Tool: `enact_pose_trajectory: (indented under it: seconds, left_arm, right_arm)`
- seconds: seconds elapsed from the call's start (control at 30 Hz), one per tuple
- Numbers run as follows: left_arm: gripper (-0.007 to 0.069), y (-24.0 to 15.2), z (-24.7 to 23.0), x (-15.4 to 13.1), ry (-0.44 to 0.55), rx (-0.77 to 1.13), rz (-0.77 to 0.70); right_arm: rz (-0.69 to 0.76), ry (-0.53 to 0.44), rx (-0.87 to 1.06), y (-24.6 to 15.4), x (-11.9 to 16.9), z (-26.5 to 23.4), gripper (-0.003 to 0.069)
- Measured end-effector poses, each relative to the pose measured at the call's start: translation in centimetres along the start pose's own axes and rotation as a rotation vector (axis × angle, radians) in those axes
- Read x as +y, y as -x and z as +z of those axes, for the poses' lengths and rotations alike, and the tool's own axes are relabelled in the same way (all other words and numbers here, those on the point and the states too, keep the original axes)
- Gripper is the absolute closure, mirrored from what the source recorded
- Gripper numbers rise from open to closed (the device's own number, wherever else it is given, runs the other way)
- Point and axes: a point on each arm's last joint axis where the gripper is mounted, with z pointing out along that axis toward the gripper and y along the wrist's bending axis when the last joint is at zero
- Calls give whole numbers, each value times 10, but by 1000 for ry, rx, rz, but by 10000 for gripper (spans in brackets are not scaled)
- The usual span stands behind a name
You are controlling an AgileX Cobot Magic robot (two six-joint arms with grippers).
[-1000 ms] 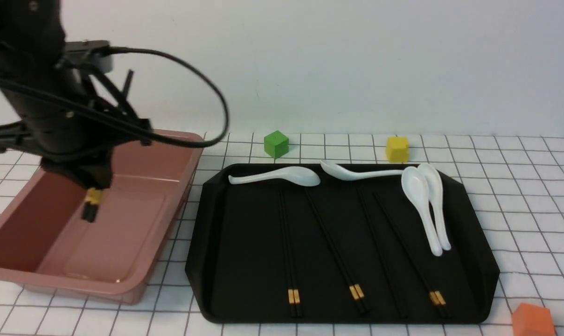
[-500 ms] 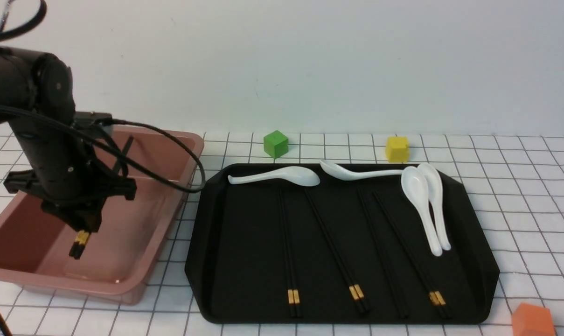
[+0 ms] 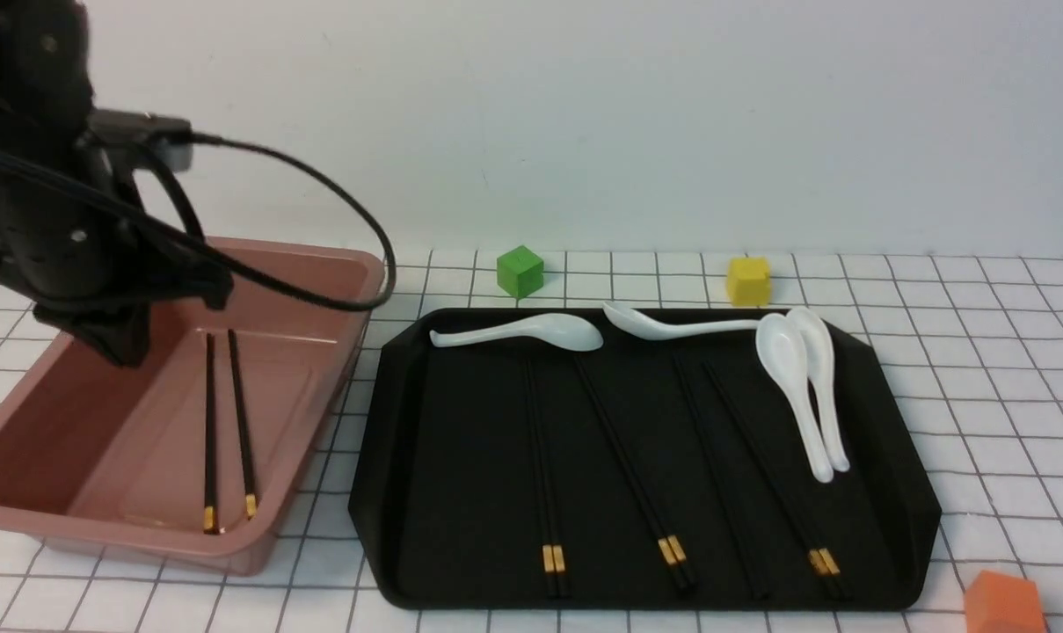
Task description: On white black tablecloth take chopsticks from black tray and put them in box.
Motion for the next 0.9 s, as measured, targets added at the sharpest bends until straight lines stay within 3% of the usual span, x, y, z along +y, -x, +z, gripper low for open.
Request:
enact_pose_trajectory:
  seconds: [0.17,0.33,0.57,0.73,0.9]
  left_arm:
    - [638,-50,-81,6,-118,-228,-51]
    - [638,-115,-103,8,-239,-495,-99]
    - [638,-228,-66,7,-487,-936,-295]
    - [638,-261,-50,9,-509,-1069,-300]
    - [638,-266,-50,10,-497,-1104,-276]
  right_arm:
    - [0,0,0,0,0,0,420]
    - [0,0,0,0,0,0,420]
    - [0,0,0,0,0,0,420]
    - [0,0,0,0,0,0,420]
    - [0,0,0,0,0,0,420]
